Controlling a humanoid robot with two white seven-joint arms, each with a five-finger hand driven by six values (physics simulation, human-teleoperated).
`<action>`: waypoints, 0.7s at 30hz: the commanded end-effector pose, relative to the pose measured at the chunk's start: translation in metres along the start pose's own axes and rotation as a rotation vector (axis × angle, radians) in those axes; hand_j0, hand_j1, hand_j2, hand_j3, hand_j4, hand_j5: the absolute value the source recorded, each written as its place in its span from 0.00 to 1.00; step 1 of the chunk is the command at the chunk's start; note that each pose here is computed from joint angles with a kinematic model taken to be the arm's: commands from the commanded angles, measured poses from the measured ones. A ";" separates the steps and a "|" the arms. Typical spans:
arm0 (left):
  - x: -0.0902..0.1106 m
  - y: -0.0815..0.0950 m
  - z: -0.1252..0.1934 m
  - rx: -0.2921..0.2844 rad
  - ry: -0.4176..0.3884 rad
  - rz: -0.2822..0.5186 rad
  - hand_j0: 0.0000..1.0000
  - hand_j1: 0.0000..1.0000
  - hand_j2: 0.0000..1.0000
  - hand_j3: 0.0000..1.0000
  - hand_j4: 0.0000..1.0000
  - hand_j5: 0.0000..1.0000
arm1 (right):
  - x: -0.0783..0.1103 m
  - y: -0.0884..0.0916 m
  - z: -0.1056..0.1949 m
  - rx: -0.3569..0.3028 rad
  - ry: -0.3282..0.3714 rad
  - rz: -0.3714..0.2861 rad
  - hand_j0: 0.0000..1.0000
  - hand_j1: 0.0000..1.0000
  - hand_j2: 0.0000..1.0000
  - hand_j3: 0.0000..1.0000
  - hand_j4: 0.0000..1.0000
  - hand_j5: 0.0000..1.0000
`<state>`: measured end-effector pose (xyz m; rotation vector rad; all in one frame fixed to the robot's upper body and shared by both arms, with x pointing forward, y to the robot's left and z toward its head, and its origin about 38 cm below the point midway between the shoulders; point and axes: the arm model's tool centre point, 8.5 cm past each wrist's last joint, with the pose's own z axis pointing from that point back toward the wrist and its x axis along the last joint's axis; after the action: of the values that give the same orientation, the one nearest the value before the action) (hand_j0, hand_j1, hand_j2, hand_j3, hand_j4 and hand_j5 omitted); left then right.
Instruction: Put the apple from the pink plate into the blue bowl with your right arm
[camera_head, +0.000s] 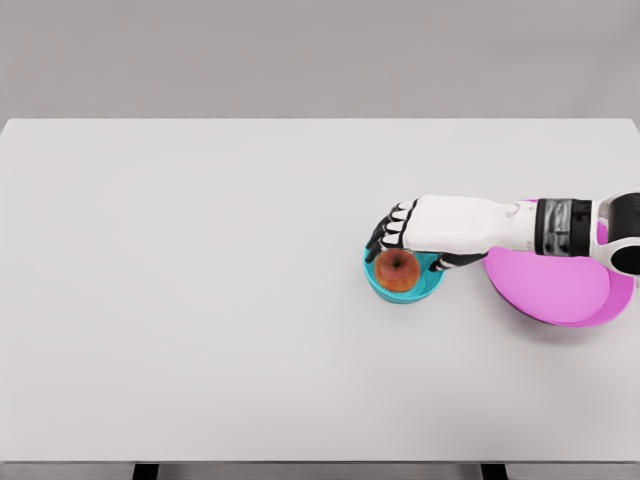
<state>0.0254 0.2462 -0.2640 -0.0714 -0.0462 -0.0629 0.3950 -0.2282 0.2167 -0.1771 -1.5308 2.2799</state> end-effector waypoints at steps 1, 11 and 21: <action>0.000 0.000 0.000 0.000 0.000 0.000 1.00 1.00 1.00 1.00 1.00 1.00 | 0.000 0.000 0.000 -0.003 -0.002 -0.005 1.00 1.00 1.00 1.00 1.00 1.00; 0.000 0.000 0.000 0.000 0.000 0.000 1.00 1.00 1.00 1.00 1.00 1.00 | -0.018 -0.046 0.074 -0.085 0.160 0.088 1.00 1.00 1.00 1.00 1.00 1.00; 0.000 0.000 0.000 0.000 0.000 0.000 1.00 1.00 1.00 1.00 1.00 1.00 | -0.035 -0.027 0.136 -0.247 0.286 -0.065 1.00 1.00 1.00 1.00 1.00 1.00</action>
<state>0.0254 0.2463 -0.2640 -0.0711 -0.0463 -0.0626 0.3853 -0.3521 0.2831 -0.4792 -1.5648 1.9697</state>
